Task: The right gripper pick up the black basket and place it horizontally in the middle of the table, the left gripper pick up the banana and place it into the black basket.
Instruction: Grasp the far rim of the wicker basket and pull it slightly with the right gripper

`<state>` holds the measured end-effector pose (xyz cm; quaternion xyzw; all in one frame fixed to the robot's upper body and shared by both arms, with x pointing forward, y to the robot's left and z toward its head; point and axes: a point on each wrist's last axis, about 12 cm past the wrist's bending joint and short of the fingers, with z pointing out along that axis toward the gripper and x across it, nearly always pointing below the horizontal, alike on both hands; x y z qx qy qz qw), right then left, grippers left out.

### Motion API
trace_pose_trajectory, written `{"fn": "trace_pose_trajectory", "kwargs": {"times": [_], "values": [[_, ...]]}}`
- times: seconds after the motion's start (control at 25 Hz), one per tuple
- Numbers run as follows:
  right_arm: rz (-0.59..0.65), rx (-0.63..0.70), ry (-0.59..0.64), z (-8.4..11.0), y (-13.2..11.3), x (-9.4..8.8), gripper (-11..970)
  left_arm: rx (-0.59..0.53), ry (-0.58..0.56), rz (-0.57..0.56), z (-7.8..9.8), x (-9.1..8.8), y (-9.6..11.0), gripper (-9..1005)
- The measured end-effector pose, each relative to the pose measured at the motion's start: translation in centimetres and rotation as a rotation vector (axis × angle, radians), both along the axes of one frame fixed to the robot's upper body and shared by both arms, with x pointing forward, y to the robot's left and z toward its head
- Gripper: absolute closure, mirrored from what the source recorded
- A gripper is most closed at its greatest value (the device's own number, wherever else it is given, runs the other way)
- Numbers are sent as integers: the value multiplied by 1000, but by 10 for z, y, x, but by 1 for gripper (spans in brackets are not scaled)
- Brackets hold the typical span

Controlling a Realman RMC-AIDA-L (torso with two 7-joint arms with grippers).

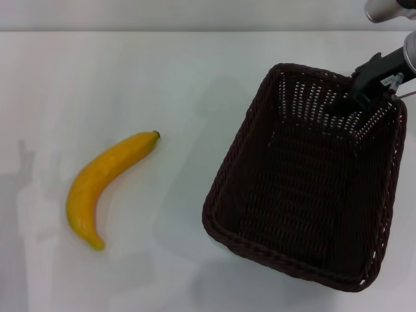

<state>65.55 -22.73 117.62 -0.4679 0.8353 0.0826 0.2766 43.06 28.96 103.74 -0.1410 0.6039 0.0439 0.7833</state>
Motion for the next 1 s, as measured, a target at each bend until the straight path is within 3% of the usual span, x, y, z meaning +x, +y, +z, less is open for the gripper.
{"fn": "trace_pose_trajectory", "kwargs": {"times": [0.76,1.0], "values": [[0,-51,13,-2,6,-2,596,4,6,1,-1,-1,1,107],[-99,-16,-1,7,-2,-4,662,6,7,2,-2,-1,1,106]]}}
